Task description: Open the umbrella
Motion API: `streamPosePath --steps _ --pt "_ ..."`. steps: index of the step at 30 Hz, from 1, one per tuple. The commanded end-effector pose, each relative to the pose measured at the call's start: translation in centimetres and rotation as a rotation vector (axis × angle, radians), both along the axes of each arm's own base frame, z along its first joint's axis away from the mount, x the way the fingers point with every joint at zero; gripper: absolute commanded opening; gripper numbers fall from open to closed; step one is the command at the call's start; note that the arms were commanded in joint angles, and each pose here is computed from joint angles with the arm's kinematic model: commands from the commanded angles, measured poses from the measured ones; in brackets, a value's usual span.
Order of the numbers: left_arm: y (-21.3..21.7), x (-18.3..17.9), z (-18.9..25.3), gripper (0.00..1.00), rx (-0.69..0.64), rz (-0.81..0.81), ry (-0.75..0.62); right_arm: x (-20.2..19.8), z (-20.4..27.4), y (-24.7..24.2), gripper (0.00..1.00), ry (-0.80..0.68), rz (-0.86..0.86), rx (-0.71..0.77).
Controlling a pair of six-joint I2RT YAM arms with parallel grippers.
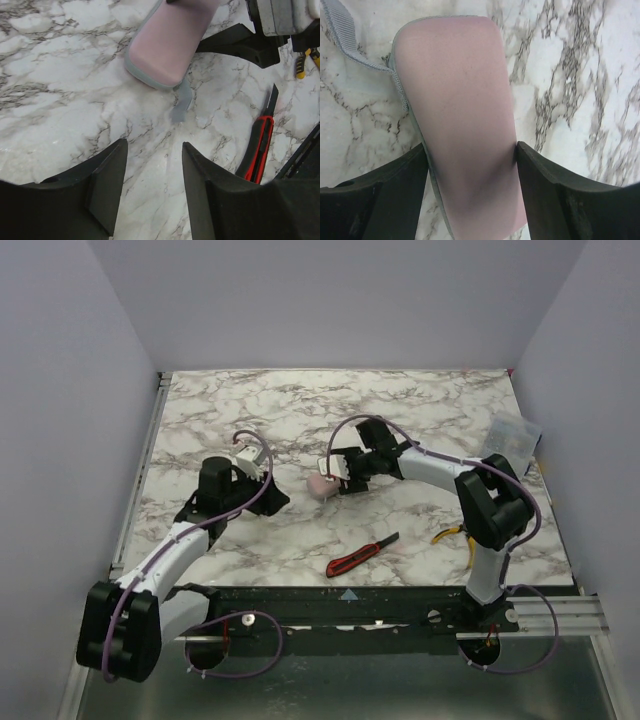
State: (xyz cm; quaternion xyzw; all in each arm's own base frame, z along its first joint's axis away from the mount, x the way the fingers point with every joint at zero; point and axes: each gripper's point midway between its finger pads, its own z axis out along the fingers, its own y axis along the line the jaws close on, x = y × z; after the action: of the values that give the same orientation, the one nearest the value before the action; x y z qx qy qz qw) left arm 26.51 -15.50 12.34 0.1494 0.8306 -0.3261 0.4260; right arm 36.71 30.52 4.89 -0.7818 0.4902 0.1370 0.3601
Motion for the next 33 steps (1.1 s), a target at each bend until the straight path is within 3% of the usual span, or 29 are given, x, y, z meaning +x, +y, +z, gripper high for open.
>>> streamPosePath --steps 1,11,16,33 --pt "-2.4 2.3 -0.3 0.47 -0.026 0.047 -0.029 -1.3 -2.5 -3.7 0.67 0.05 -0.202 -0.079" --pt "-7.8 5.0 -3.5 0.39 -0.057 -0.039 0.041 -2.3 -2.5 -5.6 0.67 0.089 -0.399 -0.042" --pt "-9.3 5.6 -4.3 0.37 -0.012 -0.087 -0.008 -3.2 -2.8 -6.2 0.67 0.119 -0.428 -0.045" --pt "-11.0 3.1 -8.7 0.39 0.008 -0.163 -0.059 -5.3 -4.2 -8.1 0.62 0.169 -0.523 -0.066"
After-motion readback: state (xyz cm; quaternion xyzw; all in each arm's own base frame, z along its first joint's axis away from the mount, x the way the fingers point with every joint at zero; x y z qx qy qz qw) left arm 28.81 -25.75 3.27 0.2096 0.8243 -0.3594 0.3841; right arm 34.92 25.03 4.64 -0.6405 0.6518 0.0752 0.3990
